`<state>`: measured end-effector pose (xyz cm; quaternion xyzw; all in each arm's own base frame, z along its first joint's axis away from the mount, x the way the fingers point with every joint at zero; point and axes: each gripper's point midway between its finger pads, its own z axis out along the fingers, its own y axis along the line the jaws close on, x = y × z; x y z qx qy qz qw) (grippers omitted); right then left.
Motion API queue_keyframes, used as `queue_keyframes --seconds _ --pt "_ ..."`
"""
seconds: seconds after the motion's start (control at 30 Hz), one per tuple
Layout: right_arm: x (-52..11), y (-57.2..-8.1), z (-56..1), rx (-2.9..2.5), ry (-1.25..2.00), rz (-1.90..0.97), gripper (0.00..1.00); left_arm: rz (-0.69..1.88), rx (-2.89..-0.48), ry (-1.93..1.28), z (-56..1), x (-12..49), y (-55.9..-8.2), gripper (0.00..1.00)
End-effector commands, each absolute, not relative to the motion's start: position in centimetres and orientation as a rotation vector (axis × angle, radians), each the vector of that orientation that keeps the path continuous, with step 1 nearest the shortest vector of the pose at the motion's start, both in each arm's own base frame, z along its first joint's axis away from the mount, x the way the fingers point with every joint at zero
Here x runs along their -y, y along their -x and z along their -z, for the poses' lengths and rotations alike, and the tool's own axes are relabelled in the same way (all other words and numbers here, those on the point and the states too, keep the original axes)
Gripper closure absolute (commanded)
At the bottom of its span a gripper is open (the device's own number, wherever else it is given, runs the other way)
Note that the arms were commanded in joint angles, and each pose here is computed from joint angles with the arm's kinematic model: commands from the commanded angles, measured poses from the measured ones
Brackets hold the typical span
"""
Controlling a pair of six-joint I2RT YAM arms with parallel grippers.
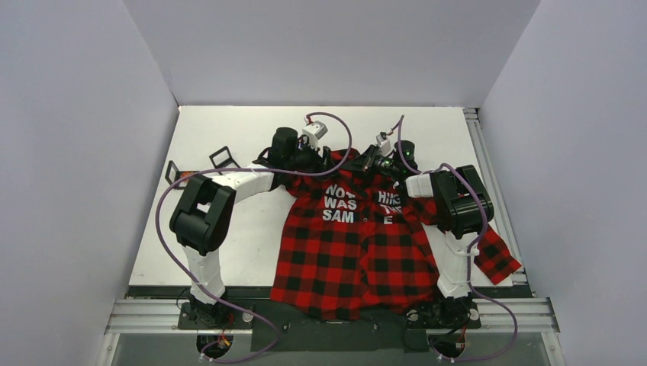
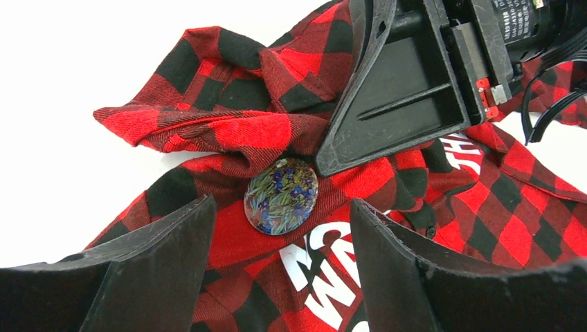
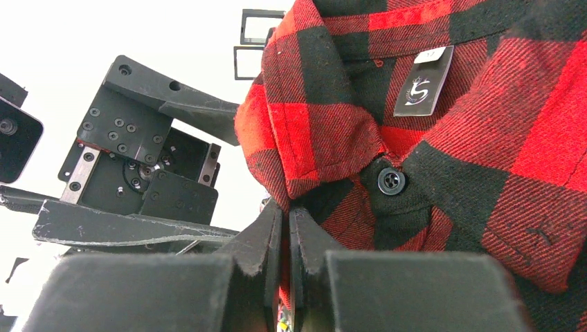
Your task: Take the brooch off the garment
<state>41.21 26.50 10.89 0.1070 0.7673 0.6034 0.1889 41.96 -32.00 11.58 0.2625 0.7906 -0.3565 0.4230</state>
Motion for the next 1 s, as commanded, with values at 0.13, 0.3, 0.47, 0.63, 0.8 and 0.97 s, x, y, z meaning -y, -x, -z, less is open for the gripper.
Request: queue_keyframes --seconds 0.13,0.3,0.47,0.63,0.8,0.97 --pt "-26.9 -41.5 -13.8 -2.041 -0.205 -1.74 1.0 0.937 -1.923 -0.618 -14.6 32.9 -43.2 0.39" --pt "-27.4 -41.2 -14.5 -2.023 -0.189 -1.767 1.0 0.884 -1.943 -0.603 -14.0 32.9 -43.9 0.47" --pt "-27.6 -41.0 -14.8 -2.019 -0.176 -1.774 1.0 0.829 -1.977 -0.588 -13.1 32.2 -44.2 0.52" --pt "-27.7 -41.0 -14.9 -2.017 -0.173 -1.776 1.0 0.781 -2.008 -0.596 -12.3 31.6 -44.4 0.52" --pt "-27.6 -41.0 -14.9 -2.017 -0.174 -1.775 1.0 0.763 -2.013 -0.622 -11.9 31.3 -44.1 0.5" --pt "-27.8 -40.9 -14.7 -2.021 -0.18 -1.784 1.0 0.746 -2.009 -0.633 -11.9 31.5 -44.2 0.45"
